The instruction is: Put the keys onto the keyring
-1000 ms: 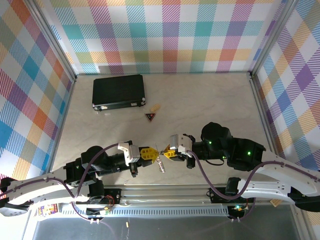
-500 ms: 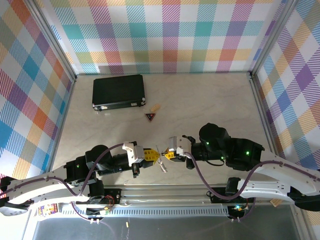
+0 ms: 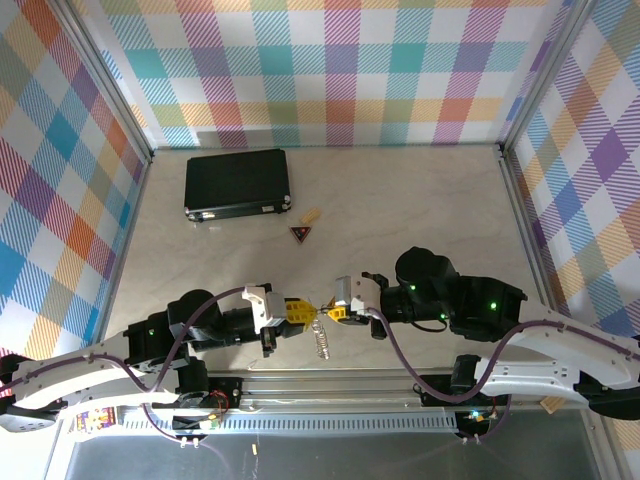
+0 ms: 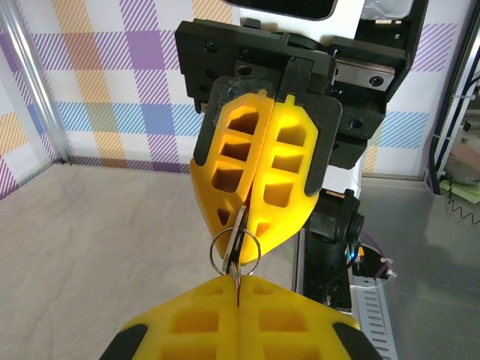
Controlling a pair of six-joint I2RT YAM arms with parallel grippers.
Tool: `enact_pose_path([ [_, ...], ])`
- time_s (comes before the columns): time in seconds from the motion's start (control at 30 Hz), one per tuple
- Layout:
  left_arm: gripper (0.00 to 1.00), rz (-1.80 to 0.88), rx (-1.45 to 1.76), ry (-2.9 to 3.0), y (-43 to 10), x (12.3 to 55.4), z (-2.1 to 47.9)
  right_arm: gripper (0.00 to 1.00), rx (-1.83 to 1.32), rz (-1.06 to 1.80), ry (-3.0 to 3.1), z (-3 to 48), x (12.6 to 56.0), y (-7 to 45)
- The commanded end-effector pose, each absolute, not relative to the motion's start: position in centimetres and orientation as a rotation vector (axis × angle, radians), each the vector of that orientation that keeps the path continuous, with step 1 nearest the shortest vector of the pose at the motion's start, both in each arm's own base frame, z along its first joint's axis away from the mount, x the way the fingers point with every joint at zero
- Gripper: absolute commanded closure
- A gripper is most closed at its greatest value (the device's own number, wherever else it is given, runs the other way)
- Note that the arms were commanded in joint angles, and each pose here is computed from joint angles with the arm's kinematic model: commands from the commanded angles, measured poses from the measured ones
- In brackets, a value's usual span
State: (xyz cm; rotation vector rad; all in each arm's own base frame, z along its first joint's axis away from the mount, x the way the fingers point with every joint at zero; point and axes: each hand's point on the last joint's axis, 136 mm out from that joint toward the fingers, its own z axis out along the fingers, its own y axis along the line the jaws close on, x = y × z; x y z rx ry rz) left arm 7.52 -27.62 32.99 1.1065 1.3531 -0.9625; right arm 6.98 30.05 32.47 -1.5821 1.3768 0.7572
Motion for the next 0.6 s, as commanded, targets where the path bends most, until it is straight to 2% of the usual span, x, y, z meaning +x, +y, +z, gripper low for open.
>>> enact_pose_path([
  [0.0, 1.00, -1.005, 1.084, 1.308, -27.8, 7.2, 34.0, 1.00, -1.562, 0.799, 1.272, 35.2, 6.2, 30.7],
  [0.57, 1.00, -1.063, 1.151, 1.307, -28.5, 6.1, 33.8, 1.00, -1.580, 0.803, 1.223, 35.4, 5.5, 30.5],
])
